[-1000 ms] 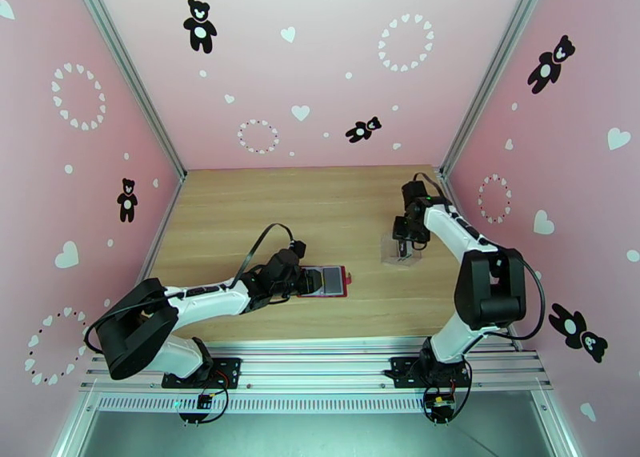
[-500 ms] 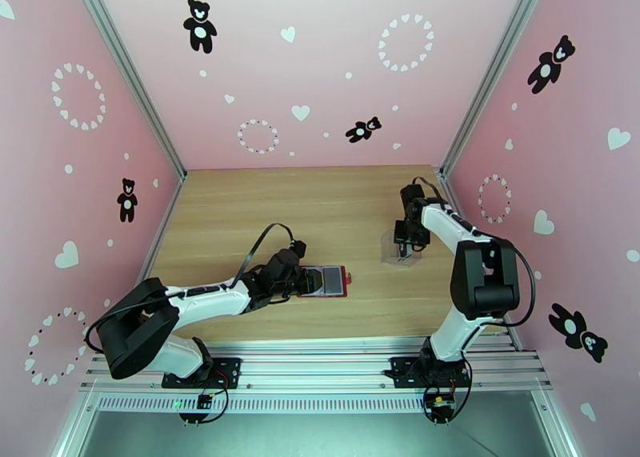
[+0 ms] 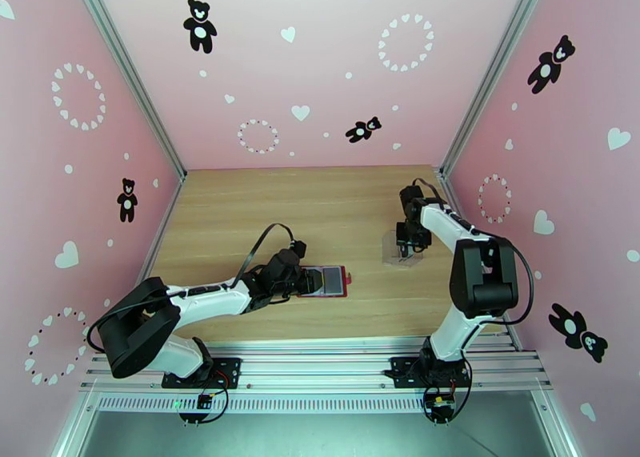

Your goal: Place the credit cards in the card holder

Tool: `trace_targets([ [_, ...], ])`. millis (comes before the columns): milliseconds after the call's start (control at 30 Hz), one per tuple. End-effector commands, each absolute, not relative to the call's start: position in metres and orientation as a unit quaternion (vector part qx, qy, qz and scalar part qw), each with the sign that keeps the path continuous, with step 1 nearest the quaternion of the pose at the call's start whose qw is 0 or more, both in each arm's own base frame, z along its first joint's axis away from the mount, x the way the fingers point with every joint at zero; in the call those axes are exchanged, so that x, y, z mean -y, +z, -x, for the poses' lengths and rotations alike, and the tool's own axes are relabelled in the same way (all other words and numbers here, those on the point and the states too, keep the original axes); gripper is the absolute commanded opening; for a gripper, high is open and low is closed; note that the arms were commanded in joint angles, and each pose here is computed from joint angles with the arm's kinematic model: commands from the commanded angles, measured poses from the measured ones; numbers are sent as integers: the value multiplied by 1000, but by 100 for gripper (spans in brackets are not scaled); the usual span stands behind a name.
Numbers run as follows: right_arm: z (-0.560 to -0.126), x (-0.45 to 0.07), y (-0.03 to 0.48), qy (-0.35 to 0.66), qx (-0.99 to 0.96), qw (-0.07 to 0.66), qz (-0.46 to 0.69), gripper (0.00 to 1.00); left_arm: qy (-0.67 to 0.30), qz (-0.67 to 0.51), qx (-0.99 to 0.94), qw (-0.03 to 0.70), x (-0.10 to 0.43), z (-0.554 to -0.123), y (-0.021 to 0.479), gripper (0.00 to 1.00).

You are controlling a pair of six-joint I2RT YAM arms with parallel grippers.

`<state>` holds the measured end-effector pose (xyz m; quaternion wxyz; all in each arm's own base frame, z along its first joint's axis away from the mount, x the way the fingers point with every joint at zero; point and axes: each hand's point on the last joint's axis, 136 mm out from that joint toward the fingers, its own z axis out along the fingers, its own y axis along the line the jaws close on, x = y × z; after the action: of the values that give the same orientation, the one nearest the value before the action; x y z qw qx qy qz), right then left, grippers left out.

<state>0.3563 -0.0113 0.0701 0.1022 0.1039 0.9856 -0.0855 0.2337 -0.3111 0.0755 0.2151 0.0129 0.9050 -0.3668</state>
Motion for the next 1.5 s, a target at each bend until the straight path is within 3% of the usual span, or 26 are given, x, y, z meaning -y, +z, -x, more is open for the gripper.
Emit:
trace_targets([
  [0,-346,24,91,-109,-980,118,-119,46,-362,-18,-907,213,311,-231,71,41],
  [233,-340,30,92,-100,-979,122,-130,42,-360,-17,-908,214,310,-231,71,41],
  [567,-345,19,92,-67,-982,128,-125,13,-358,-16,-908,216,306,-229,71,41],
  [1000,-326,-33,163,49,-971,215,-91,0,-357,-12,-905,231,300,-230,81,41],
  [1200,-300,-113,184,217,-945,241,-28,0,-342,-10,-908,241,289,-228,82,41],
  [1467,-253,-206,162,337,-923,178,48,0,-329,16,-915,233,272,-230,69,40],
])
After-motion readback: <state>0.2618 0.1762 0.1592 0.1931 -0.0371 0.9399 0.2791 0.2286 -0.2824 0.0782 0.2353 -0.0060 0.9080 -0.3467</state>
